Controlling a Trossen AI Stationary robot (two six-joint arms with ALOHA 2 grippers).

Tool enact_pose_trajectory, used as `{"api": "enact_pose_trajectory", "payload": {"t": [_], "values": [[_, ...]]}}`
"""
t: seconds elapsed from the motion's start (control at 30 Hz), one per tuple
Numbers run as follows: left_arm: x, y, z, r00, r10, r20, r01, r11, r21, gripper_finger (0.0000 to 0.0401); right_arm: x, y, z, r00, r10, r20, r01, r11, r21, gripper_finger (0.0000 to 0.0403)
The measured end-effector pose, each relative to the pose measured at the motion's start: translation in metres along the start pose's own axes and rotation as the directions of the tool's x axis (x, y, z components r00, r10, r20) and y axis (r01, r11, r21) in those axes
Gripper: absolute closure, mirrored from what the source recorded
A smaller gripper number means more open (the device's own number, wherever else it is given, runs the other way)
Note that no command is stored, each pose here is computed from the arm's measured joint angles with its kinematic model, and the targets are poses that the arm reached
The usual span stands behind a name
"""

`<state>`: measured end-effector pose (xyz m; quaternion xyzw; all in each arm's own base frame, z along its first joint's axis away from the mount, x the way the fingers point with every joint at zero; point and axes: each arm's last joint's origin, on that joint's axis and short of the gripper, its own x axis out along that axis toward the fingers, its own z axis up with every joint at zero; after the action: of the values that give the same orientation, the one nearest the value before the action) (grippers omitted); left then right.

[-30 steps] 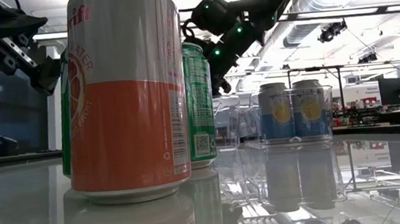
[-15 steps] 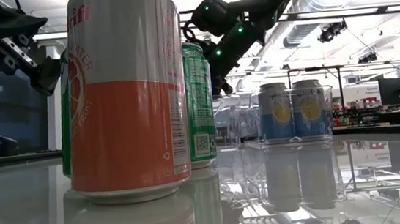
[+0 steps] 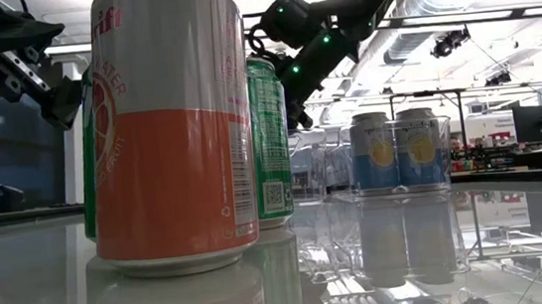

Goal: Sort soda cans
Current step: Put the green soda can into the middle transparent bin

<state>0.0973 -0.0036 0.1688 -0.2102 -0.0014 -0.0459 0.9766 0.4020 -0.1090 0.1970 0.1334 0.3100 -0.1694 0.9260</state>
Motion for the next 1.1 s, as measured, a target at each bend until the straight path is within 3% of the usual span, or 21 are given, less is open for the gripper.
{"api": "enact_pose_trajectory", "payload": {"t": [0.23, 0.5, 0.67, 0.87, 0.97, 1.1], "values": [[0.0, 0.0, 0.0, 1.0, 0.0, 0.0, 0.0, 1.0, 0.0, 0.0041, -0.016, -0.001, 0.013, 0.998, -0.01, 0.058, 0.012, 0.999, -0.037, 0.0047], [0.0, 0.0, 0.0, 1.0, 0.0, 0.0, 0.0, 1.0, -0.001, 0.0041, -0.069, 0.015, 0.042, 0.977, -0.019, 0.212, 0.045, 0.992, -0.117, 0.0047], [0.0, 0.0, 0.0, 1.0, 0.0, 0.0, 0.0, 1.0, -0.001, 0.0041, -0.092, 0.07, 0.032, 0.975, 0.125, 0.183, -0.07, 0.956, -0.284, 0.0047], [0.0, 0.0, 0.0, 1.0, 0.0, 0.0, 0.0, 1.0, -0.001, 0.0041, -0.096, 0.153, -0.012, 0.951, 0.303, 0.069, -0.236, 0.851, -0.469, 0.0047], [0.0, 0.0, 0.0, 1.0, 0.0, 0.0, 0.0, 1.0, -0.001, 0.0041, -0.092, 0.175, -0.031, 0.957, 0.288, 0.042, -0.237, 0.855, -0.46, 0.0047], [0.0, 0.0, 0.0, 1.0, 0.0, 0.0, 0.0, 1.0, -0.001, 0.0041, -0.079, 0.184, -0.048, 0.974, 0.225, 0.016, -0.196, 0.878, -0.437, 0.0047]]}}
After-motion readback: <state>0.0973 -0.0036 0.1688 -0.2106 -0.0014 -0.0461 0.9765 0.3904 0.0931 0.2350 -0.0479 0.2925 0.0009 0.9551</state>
